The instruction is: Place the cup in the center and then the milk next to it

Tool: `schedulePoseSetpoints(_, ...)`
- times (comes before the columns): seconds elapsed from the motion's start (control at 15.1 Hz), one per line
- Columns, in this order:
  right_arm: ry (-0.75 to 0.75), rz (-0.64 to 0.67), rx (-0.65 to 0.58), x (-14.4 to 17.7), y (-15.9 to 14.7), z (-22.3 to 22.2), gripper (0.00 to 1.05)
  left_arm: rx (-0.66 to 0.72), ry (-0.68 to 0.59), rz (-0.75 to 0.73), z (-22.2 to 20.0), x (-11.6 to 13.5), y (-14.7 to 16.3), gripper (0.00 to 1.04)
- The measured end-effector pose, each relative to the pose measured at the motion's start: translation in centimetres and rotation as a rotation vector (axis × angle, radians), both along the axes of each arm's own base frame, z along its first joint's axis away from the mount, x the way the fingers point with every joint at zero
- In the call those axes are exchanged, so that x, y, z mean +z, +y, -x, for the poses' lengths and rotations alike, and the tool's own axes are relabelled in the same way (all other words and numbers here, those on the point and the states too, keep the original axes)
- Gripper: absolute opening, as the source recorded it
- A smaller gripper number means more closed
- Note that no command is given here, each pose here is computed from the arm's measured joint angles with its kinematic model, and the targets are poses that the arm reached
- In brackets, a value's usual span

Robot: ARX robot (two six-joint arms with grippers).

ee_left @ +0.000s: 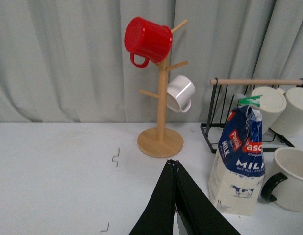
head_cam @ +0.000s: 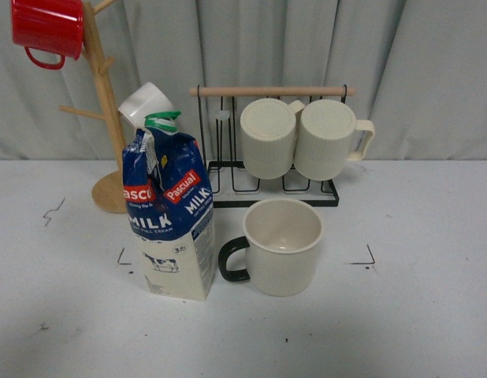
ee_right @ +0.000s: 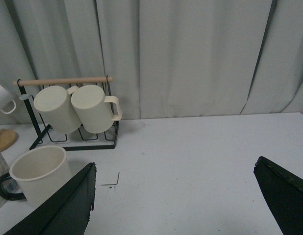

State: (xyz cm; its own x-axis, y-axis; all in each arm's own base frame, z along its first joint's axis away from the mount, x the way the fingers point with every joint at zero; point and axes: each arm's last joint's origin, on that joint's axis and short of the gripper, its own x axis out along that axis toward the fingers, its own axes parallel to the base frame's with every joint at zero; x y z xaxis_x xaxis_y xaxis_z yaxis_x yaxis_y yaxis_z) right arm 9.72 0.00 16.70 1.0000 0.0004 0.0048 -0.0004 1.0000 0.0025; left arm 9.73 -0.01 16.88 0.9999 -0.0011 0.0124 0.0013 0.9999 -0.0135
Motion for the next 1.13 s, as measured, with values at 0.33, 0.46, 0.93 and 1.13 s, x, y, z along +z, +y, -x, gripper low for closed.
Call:
schedulePoseSetpoints(0.33,0.001,0.000,0.000,-0.01,0.00,0.00,0.98,0.001,0.014,0.000,-0.02,-0.26,0.01,0.02)
schedulePoseSetpoints(0.46,0.001,0.000,0.000,-0.01,0.00,0.00,0.98,0.001,0.014,0.000,-0.02,-0.26,0.01,0.02)
schedulePoseSetpoints(0.93,0.001,0.000,0.000,-0.01,0.00,0.00,0.98,0.001,0.014,0.000,-0.02,-0.26,0.01,0.83)
schedulePoseSetpoints(1.13,0.001,0.000,0.000,-0.01,0.00,0.00,0.98,0.001,0.014,0.000,-0.02,-0.26,0.01,0.98)
